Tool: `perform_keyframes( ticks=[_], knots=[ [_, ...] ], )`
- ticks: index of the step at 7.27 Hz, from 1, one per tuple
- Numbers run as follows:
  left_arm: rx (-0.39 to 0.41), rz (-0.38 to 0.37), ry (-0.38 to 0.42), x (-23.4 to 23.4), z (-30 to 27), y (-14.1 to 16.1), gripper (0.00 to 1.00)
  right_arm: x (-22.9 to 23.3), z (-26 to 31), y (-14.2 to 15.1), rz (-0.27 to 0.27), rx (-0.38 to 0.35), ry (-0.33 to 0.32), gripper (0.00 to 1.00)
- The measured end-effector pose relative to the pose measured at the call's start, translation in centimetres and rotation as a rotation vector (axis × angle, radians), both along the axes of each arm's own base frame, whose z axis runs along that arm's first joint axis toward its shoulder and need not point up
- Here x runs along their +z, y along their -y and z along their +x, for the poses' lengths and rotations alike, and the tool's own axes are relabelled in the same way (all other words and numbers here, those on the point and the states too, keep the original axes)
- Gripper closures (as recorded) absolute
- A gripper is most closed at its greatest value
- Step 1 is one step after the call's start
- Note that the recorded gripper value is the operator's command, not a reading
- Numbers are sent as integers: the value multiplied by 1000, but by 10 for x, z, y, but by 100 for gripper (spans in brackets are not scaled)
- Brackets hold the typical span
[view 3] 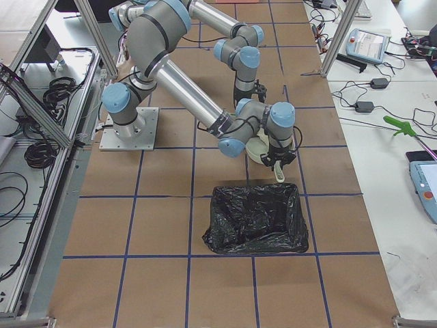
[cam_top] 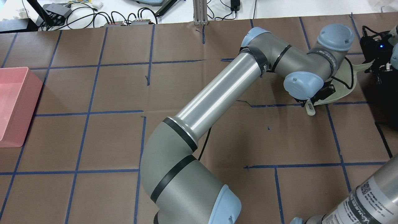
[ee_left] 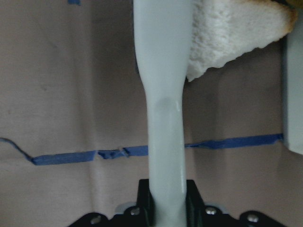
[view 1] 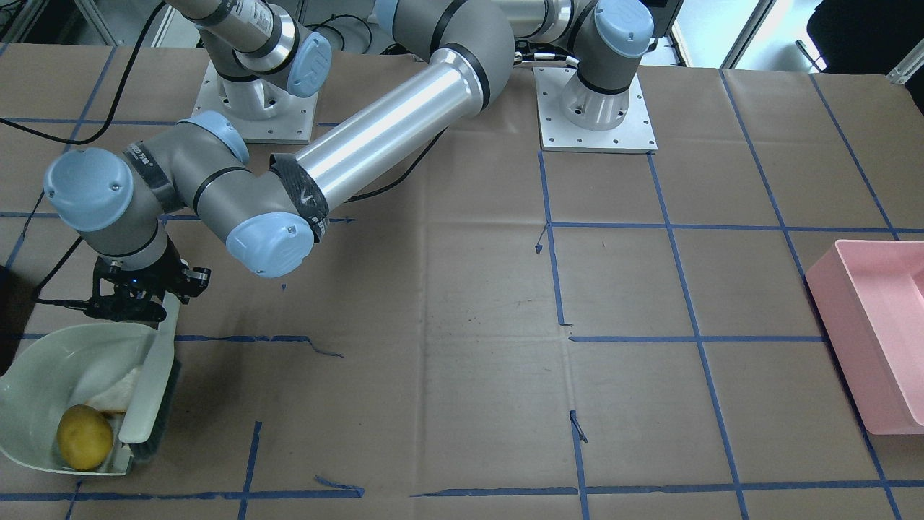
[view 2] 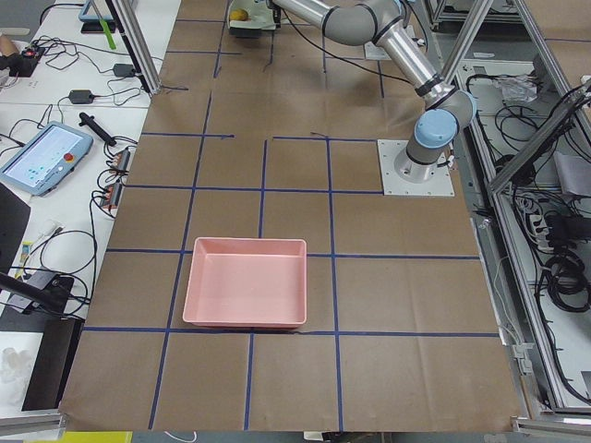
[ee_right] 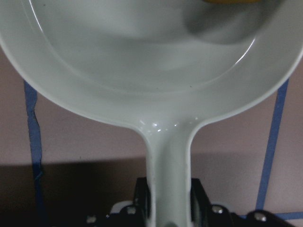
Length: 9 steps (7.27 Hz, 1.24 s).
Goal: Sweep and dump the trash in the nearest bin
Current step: 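Sweep the bread and potato into the dustpan with the left-held brush, then push the remaining trash deeper into the dustpan with the brush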
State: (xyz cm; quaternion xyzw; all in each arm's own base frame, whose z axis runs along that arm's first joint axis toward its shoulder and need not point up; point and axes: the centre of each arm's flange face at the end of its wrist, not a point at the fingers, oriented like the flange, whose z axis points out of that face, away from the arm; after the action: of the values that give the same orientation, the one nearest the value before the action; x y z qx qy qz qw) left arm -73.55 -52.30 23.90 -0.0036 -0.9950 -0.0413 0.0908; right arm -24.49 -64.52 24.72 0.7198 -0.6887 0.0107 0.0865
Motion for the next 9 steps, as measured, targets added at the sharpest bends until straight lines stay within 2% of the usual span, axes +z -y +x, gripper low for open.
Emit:
perform_keyframes(
  ticks=[3, 5, 6, 9],
  knots=[
    [29, 66, -134, -1, -39, -26, 100, 0, 0, 0, 0, -1, 0, 100],
    [81, 95, -231, 2, -59, -32, 100, 1, 0, 0, -1, -1, -1, 100],
    [95, 101, -249, 12, -61, -34, 100, 1, 0, 0, -1, -1, -1, 100],
    [150, 138, -234, 34, -64, -46, 100, 0, 0, 0, -3, 1, 3, 100]
  ],
)
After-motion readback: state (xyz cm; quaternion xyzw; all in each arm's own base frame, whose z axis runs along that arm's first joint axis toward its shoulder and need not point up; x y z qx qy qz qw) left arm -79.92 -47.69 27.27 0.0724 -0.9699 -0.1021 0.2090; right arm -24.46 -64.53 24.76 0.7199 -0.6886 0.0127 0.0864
